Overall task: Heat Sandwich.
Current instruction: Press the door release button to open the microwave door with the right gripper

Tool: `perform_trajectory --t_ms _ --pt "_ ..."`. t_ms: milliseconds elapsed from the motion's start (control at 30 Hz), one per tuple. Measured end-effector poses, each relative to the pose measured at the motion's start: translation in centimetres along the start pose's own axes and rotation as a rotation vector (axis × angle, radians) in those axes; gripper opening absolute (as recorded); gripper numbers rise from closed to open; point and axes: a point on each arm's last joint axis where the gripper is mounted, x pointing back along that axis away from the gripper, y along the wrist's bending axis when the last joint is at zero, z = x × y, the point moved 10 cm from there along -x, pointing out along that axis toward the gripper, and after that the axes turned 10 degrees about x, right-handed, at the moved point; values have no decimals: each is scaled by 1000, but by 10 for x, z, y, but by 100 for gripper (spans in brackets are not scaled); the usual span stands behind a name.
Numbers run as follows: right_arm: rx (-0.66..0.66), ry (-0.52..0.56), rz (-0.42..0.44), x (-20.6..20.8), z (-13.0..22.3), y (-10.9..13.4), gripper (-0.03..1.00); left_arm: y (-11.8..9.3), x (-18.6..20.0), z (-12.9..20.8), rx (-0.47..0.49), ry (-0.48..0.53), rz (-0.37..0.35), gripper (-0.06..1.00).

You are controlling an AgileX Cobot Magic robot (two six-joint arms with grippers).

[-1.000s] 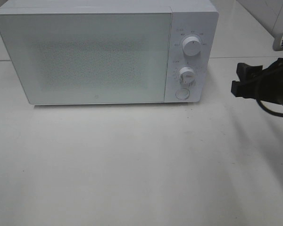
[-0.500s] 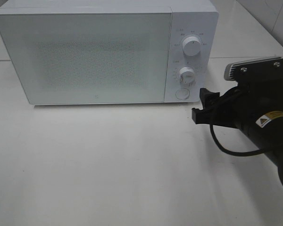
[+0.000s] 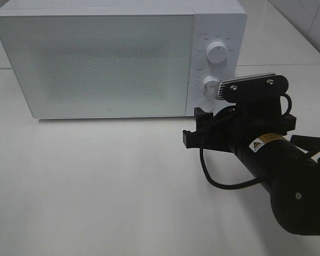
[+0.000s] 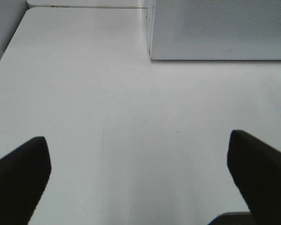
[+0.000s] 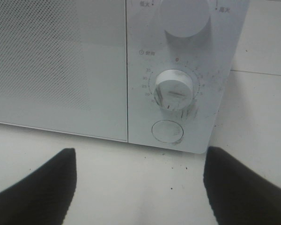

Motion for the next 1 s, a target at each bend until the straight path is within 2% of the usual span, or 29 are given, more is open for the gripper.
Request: perform_trajectory --t_ms 167,300,367,400,500,533,567,633,667,700,767,800,833,867,967,1000 --pt "-7 1 -1 1 0 1 73 0 0 0 0 0 0 97" --pt "-87 3 1 0 1 1 73 0 0 0 0 0 0 97" --pt "-194 4 1 0 1 1 73 0 0 0 0 0 0 97" --pt "-194 4 1 0 1 1 73 0 0 0 0 0 0 97" --pt "-339 4 2 0 1 1 73 0 0 0 0 0 0 97" --pt "-462 4 2 0 1 1 73 0 0 0 0 0 0 97" --pt "-462 4 2 0 1 1 73 0 0 0 0 0 0 97" --pt "-586 4 2 0 1 1 73 0 0 0 0 0 0 97" --pt "-725 3 2 0 1 1 73 0 0 0 0 0 0 97" --pt "-725 3 2 0 1 1 73 0 0 0 0 0 0 97" --pt "-893 3 3 0 1 1 73 0 0 0 0 0 0 97" --pt "-1052 3 3 0 1 1 73 0 0 0 0 0 0 97" --pt "-1121 3 3 0 1 1 73 0 0 0 0 0 0 97" --pt "-1121 3 3 0 1 1 73 0 0 0 0 0 0 97" --pt "-1324 3 3 0 1 1 70 0 0 0 0 0 0 97" --pt "-1324 3 3 0 1 1 70 0 0 0 0 0 0 97"
